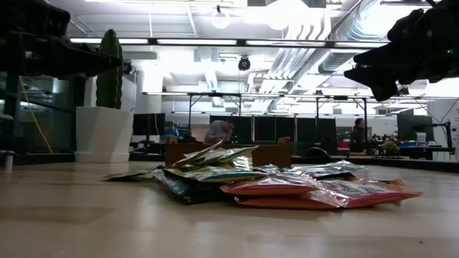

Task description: Pick & Place Tea

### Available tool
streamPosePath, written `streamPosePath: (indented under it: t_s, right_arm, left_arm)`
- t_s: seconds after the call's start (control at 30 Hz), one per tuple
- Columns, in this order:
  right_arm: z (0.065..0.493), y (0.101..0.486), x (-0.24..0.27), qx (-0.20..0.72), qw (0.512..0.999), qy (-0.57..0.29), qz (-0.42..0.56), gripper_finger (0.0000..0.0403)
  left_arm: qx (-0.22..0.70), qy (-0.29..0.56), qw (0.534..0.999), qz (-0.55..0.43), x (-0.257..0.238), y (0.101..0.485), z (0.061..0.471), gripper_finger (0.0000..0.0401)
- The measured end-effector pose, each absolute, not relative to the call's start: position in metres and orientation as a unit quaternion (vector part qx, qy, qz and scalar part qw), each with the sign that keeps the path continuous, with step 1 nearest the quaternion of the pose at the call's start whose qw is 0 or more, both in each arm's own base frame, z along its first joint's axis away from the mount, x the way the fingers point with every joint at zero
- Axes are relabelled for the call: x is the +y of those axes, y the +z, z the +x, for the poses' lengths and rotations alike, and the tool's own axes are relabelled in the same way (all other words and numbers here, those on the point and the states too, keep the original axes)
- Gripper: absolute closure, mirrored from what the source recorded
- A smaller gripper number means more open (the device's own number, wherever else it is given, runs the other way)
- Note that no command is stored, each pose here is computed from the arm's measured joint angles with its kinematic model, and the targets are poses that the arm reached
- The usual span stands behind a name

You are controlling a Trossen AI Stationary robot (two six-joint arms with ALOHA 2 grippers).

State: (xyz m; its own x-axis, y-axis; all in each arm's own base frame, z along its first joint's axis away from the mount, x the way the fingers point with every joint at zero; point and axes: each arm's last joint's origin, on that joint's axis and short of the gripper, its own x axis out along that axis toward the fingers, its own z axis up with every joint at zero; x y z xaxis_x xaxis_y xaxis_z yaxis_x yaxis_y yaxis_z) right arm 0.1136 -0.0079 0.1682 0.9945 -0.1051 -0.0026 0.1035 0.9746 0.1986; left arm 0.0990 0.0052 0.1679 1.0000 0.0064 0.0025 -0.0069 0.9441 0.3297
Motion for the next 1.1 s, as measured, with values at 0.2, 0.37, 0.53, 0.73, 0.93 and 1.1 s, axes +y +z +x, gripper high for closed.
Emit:
streamPosePath:
  t_s: [0.2, 0.37, 0.53, 0.73, 0.93, 1.1]
  right_arm:
    - [0.1136, 0.1683, -0.0078, -0.004, 0.994, -0.052, 0.100, 0.0182]
    - [0.1136, 0.1683, -0.0079, -0.004, 0.994, -0.053, 0.100, 0.0182]
    - [0.1136, 0.1682, -0.0079, -0.004, 0.994, -0.053, 0.100, 0.0182]
    - [0.1136, 0.1682, -0.0079, -0.004, 0.994, -0.053, 0.100, 0.0183]
    - [0.1136, 0.1683, -0.0079, -0.004, 0.994, -0.053, 0.100, 0.0182]
    - [0.1136, 0.1682, -0.0078, -0.004, 0.994, -0.052, 0.100, 0.0182]
  left_arm:
    - [0.005, 0.025, 0.986, 0.167, 0.0065, 0.1677, 0.0989, 0.0208]
    - [-0.001, 0.042, 0.986, 0.163, 0.0074, 0.1693, 0.0989, 0.0208]
    - [0.000, 0.053, 0.993, 0.108, 0.0080, 0.1688, 0.0988, 0.0208]
    - [0.006, 0.078, 0.992, 0.102, 0.0095, 0.1680, 0.0986, 0.0208]
    - [0.000, 0.126, 0.987, 0.099, 0.0122, 0.1701, 0.0980, 0.0208]
    - [0.000, 0.138, 0.986, 0.094, 0.0129, 0.1703, 0.0979, 0.0208]
